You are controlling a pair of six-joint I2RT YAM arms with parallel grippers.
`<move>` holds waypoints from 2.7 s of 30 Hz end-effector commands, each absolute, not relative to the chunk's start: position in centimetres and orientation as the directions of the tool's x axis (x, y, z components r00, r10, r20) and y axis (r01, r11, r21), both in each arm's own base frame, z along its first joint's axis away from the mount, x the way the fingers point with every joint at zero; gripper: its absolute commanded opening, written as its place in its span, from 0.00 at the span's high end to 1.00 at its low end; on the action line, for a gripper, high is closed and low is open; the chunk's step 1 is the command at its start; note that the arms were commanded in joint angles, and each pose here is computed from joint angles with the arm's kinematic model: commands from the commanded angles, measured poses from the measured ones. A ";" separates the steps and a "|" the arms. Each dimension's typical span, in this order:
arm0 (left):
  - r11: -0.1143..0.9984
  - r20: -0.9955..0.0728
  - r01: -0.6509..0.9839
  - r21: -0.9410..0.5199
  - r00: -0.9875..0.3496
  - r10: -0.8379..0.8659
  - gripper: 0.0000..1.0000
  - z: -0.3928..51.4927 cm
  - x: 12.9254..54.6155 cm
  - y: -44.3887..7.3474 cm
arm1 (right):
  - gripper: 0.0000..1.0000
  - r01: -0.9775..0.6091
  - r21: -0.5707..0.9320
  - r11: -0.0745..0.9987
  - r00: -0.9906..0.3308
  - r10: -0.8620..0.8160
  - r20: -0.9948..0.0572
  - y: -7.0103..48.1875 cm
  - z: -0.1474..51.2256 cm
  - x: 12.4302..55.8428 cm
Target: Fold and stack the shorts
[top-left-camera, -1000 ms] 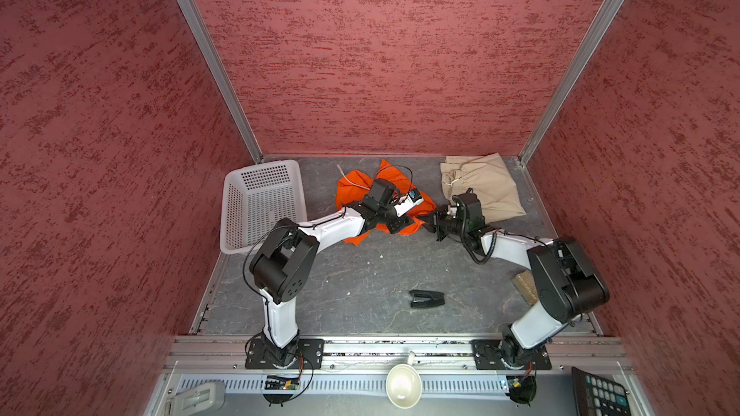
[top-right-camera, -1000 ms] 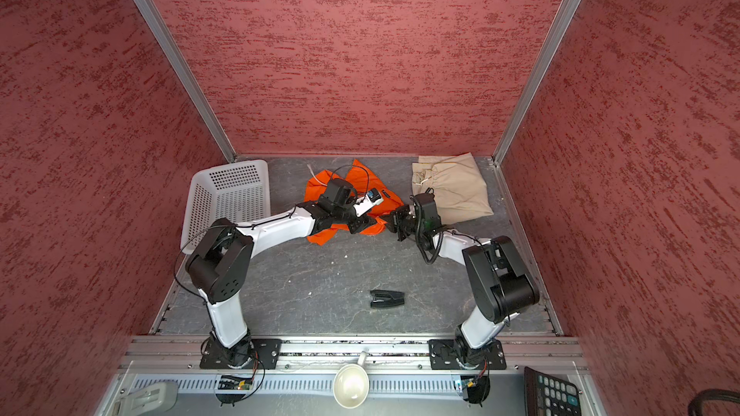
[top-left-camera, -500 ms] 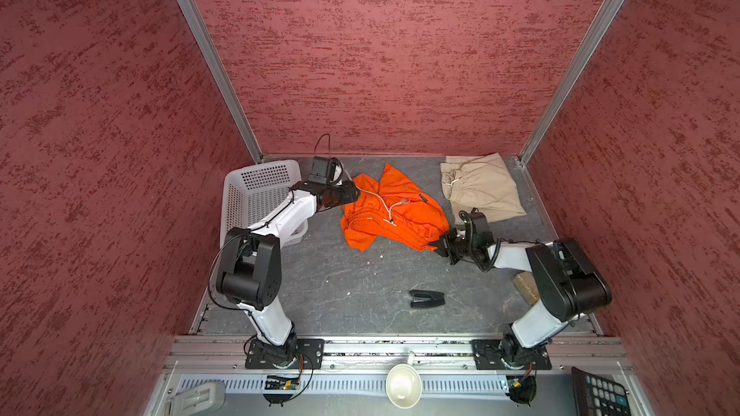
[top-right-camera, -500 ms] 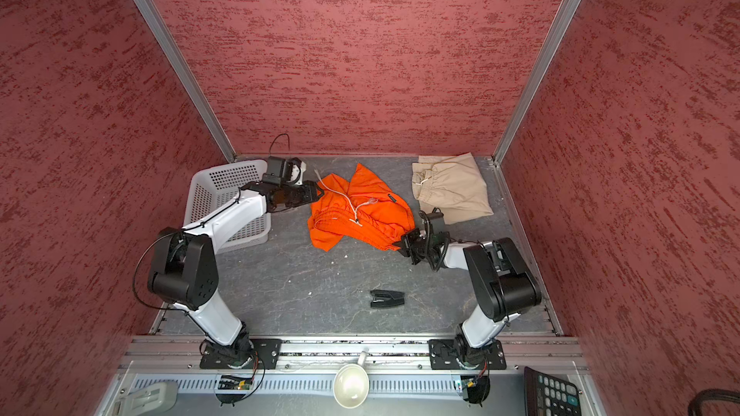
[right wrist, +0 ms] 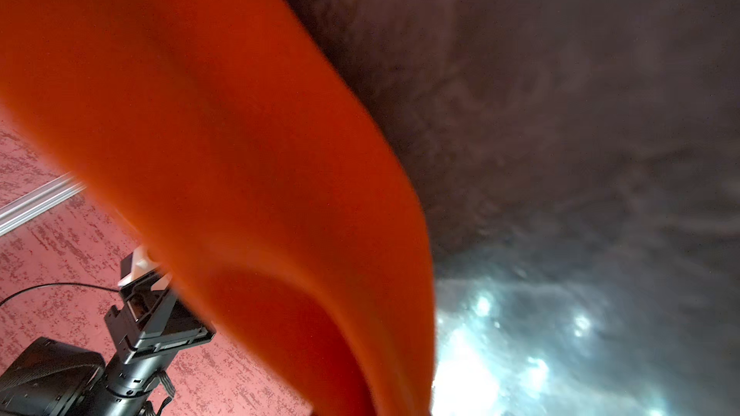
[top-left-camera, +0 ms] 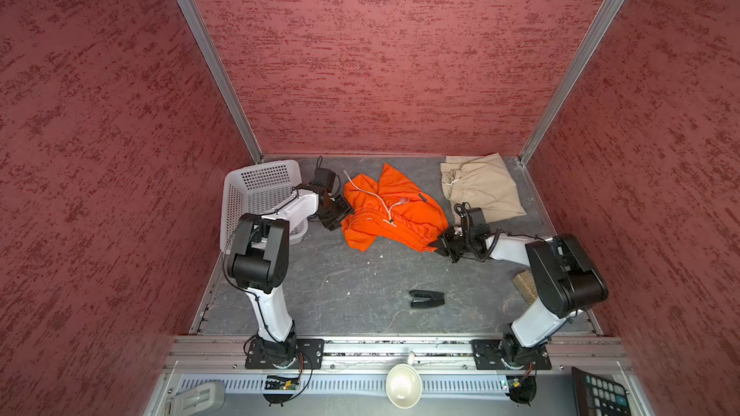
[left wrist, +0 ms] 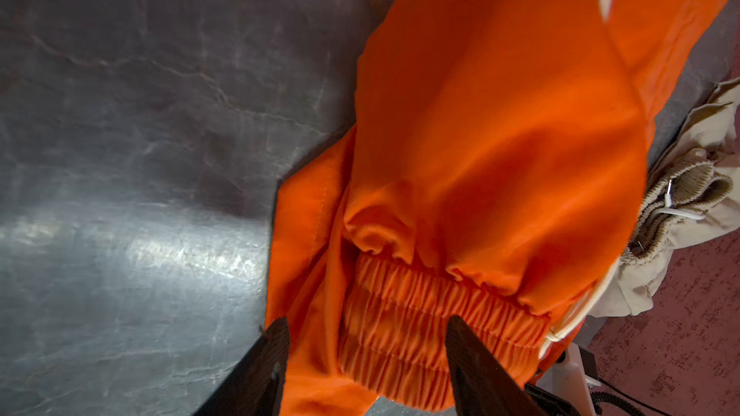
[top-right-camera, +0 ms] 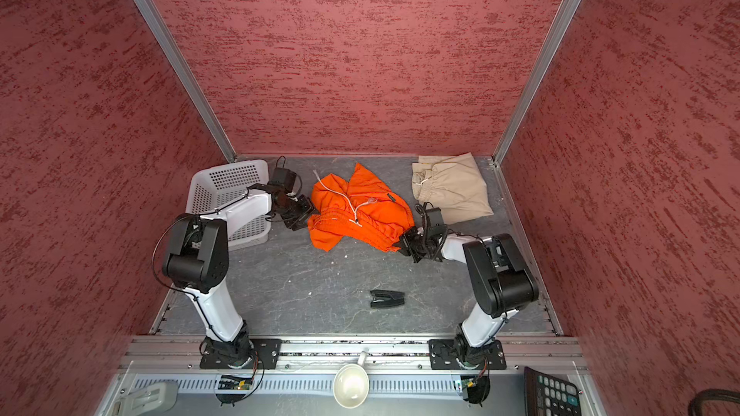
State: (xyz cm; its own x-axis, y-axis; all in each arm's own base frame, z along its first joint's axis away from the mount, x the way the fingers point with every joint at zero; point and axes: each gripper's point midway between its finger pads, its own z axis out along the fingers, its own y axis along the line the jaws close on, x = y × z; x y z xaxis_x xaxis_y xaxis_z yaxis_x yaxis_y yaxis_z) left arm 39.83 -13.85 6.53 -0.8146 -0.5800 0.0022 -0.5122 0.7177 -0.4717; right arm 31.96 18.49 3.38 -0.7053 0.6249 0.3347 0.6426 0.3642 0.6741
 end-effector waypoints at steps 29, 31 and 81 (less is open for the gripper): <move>0.635 0.081 -0.574 -0.517 -0.771 -0.631 0.46 4.5 41.0 -15.4 | 1.00 0.657 0.655 0.372 -0.698 0.630 0.341 18.1 2.7 31.1; 0.638 0.082 -0.575 -0.512 -0.772 -0.631 0.47 4.0 41.1 -15.4 | 1.00 0.656 0.656 0.373 -0.698 0.630 0.341 18.1 2.7 31.1; 0.663 -0.041 -0.481 -0.573 -0.791 -0.610 0.58 12.5 38.3 -14.1 | 1.00 0.577 0.678 0.455 -0.746 0.632 0.210 15.1 6.4 33.5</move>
